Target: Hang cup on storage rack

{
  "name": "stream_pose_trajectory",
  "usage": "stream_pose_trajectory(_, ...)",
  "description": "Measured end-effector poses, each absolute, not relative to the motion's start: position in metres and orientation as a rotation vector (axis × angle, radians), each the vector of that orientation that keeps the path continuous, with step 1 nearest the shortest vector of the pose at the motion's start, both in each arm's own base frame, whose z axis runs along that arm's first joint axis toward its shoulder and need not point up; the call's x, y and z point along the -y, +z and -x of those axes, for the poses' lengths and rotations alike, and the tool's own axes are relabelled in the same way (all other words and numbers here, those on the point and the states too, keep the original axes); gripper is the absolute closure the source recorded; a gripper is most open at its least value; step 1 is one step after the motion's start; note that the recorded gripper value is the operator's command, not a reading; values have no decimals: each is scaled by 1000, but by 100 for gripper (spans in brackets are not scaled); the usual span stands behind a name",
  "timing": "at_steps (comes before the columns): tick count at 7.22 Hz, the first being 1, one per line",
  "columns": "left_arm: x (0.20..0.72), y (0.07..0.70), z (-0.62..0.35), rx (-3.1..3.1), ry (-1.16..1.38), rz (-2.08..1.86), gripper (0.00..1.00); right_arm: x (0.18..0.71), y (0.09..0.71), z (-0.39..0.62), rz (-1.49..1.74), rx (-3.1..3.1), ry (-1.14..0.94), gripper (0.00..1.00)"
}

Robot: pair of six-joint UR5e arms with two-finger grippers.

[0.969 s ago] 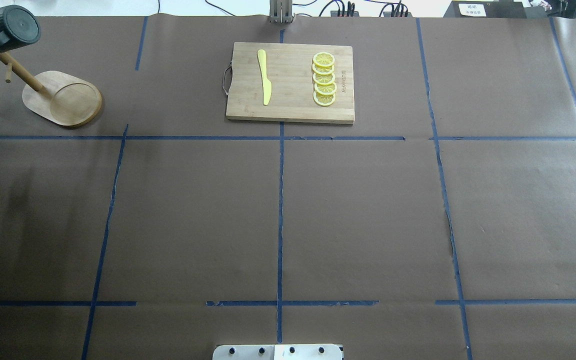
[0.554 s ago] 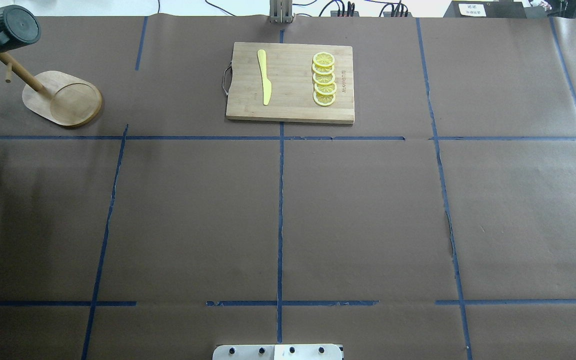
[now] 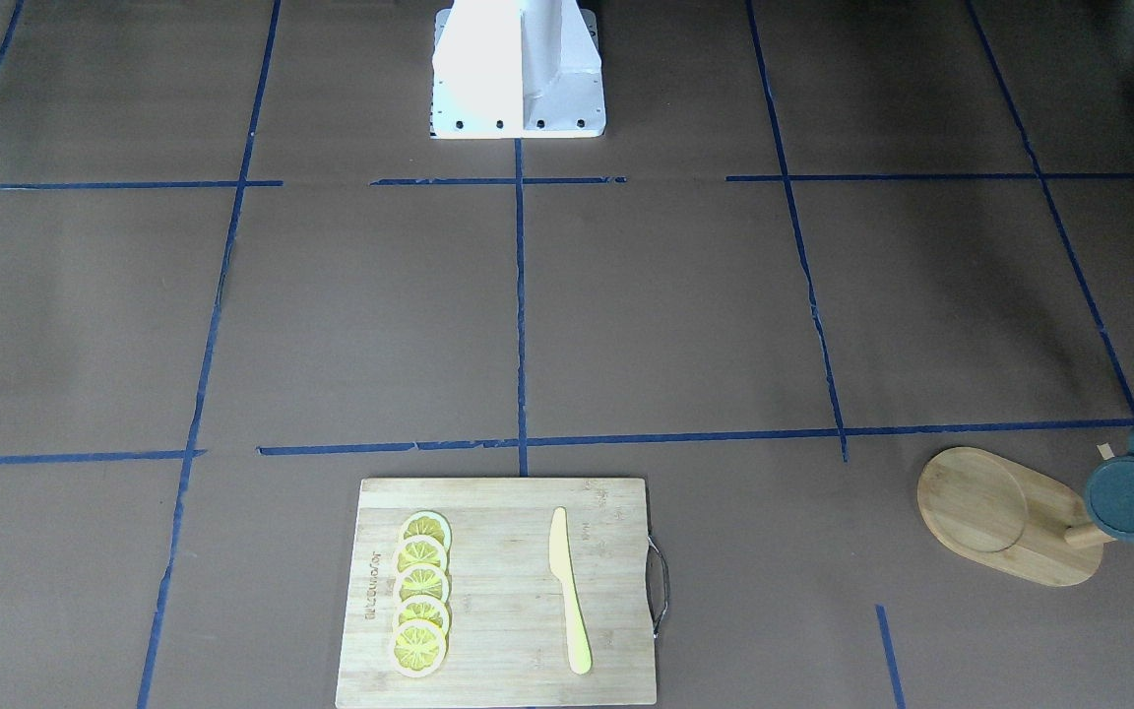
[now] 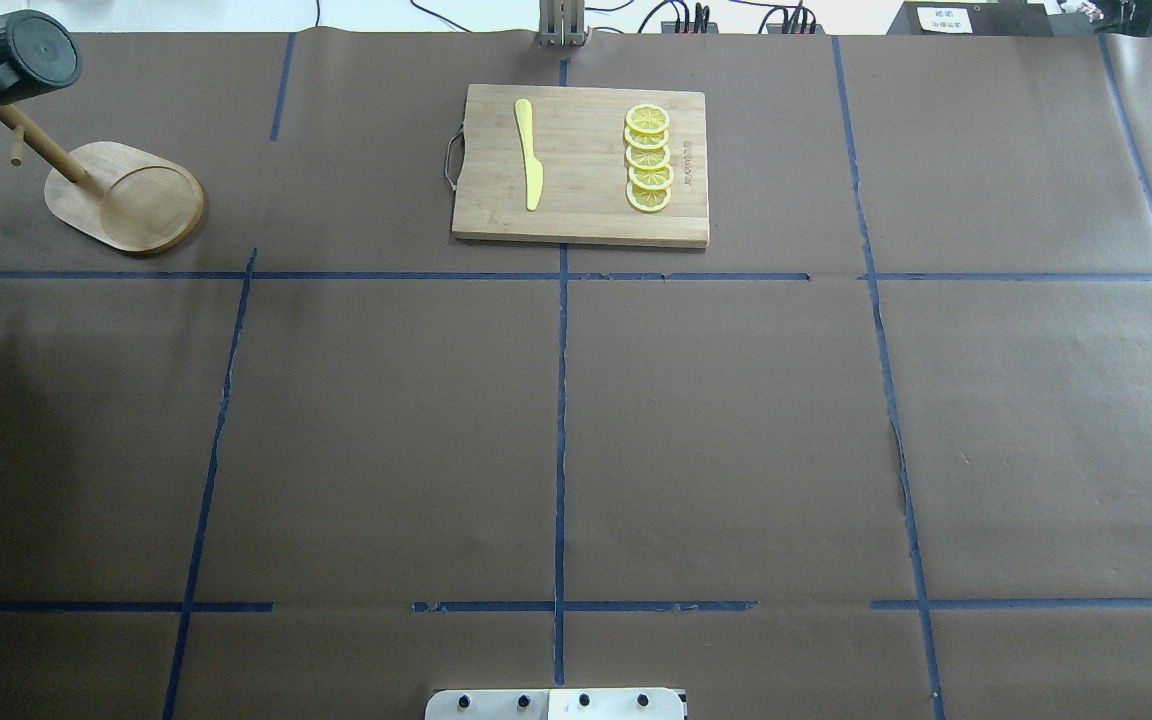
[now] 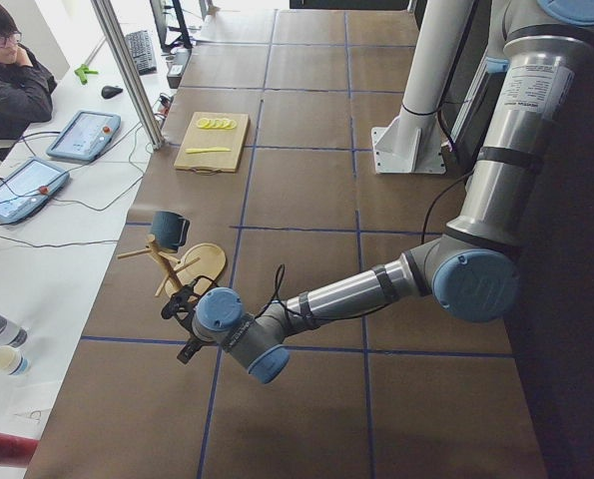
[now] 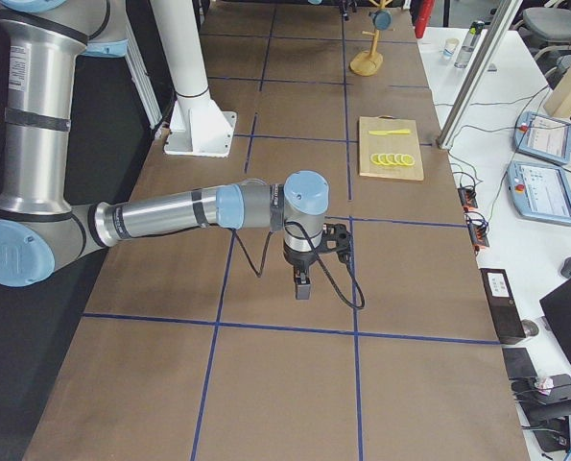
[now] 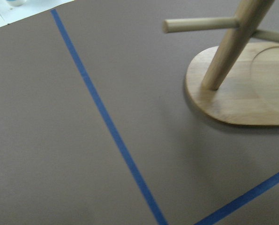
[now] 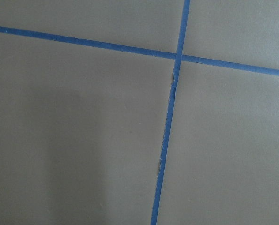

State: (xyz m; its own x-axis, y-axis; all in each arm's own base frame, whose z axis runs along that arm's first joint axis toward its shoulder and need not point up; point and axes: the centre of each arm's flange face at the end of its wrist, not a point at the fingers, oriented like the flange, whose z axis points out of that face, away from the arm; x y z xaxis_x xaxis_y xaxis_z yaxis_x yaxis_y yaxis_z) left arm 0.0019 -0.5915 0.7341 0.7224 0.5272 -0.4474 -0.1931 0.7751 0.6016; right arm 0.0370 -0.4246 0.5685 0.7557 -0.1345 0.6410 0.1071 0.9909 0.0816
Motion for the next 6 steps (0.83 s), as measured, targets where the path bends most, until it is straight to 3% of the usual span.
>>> stream_pose_trajectory(3, 607, 698, 45, -517, 466, -393, 0, 425, 569, -37, -41, 702, -132, 0)
stream_pose_trajectory(6, 589, 676, 73, -691, 204, -130, 0, 425, 569, -37, -41, 701, -133, 0)
